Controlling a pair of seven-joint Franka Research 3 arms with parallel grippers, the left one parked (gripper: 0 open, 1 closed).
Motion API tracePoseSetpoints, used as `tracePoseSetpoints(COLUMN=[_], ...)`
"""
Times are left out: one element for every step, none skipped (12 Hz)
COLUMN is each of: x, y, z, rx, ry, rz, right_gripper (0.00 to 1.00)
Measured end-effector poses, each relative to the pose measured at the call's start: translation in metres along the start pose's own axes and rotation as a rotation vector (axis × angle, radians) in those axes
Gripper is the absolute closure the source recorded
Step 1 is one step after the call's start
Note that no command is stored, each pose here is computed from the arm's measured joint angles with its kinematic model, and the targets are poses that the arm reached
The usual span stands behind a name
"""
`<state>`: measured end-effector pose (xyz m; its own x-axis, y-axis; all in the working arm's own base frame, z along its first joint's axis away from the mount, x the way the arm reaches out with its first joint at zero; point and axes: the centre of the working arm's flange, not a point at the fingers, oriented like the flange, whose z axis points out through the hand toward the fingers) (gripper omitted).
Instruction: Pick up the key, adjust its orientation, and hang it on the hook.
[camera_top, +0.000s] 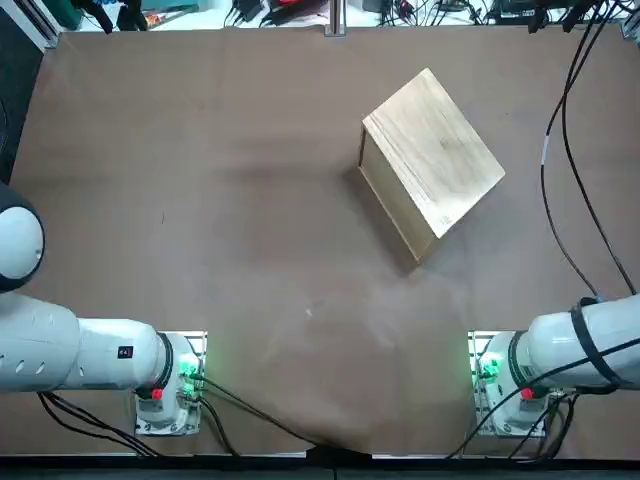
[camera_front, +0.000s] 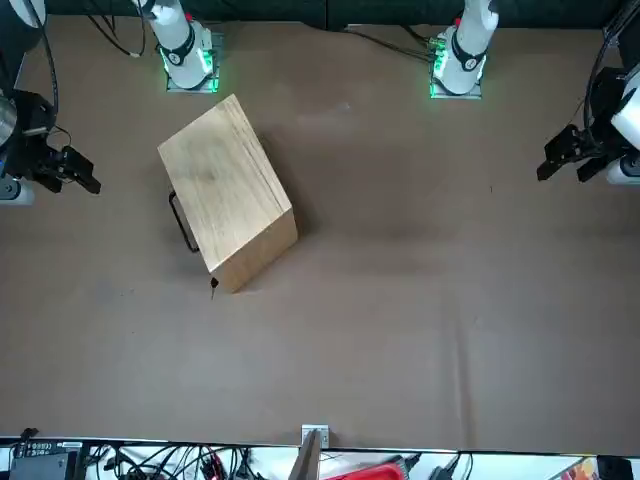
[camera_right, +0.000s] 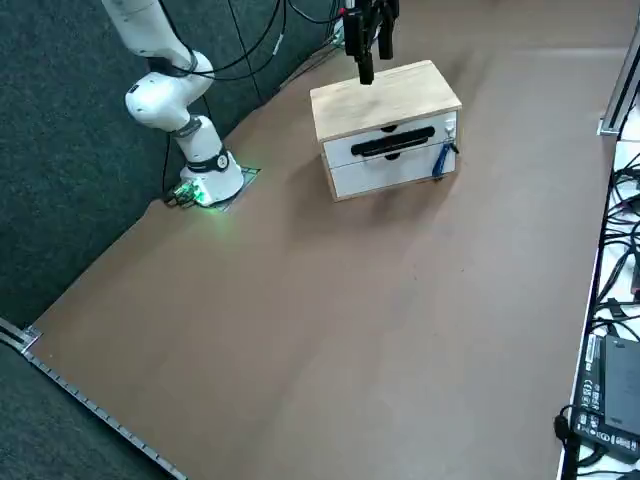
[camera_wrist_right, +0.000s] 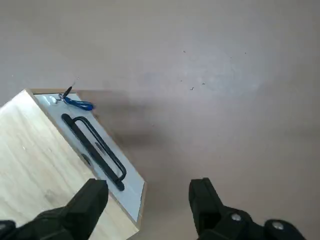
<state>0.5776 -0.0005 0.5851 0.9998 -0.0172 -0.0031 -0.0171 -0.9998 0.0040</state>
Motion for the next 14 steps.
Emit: tracePoseSetpoints(x=[0.0,-0.001,-0.002,-0.004,-0.005,-0.007,-0.007,-0.008,-0.008,-0.008,-0.008,-0.008,-0.008,-0.008], y=[0.0,0.001,0.001,0.004,0.006,0.006,0.004,0.002,-0.001,-0.003,-0.004,-0.004,-0.004,-0.004], z=[-0.001,-0.002,-0.003,-0.008,-0.009,-0.011,-0.012,-0.012,-0.013,-0.012,-0.012,-0.012,-0.012,-0.012], rx=[0.0,0.0,0.0,-0.001,-0.002,-0.002,-0.003,-0.003,-0.003,-0.003,-0.003,-0.003,-0.003,-0.003], ry=[0.001,0.003,0.006,0.01,0.009,0.009,0.009,0.01,0.01,0.009,0.008,0.008,0.007,0.007], rz=[0.001,0.001,0.002,0.008,0.012,0.012,0.01,0.006,0.002,-0.001,-0.003,-0.003,-0.003,-0.003], right_gripper=[0.0,0.0,0.0,0.0,0.0,0.0,0.0,0.0,0.0,0.0,0.0,0.0,0.0,0.0])
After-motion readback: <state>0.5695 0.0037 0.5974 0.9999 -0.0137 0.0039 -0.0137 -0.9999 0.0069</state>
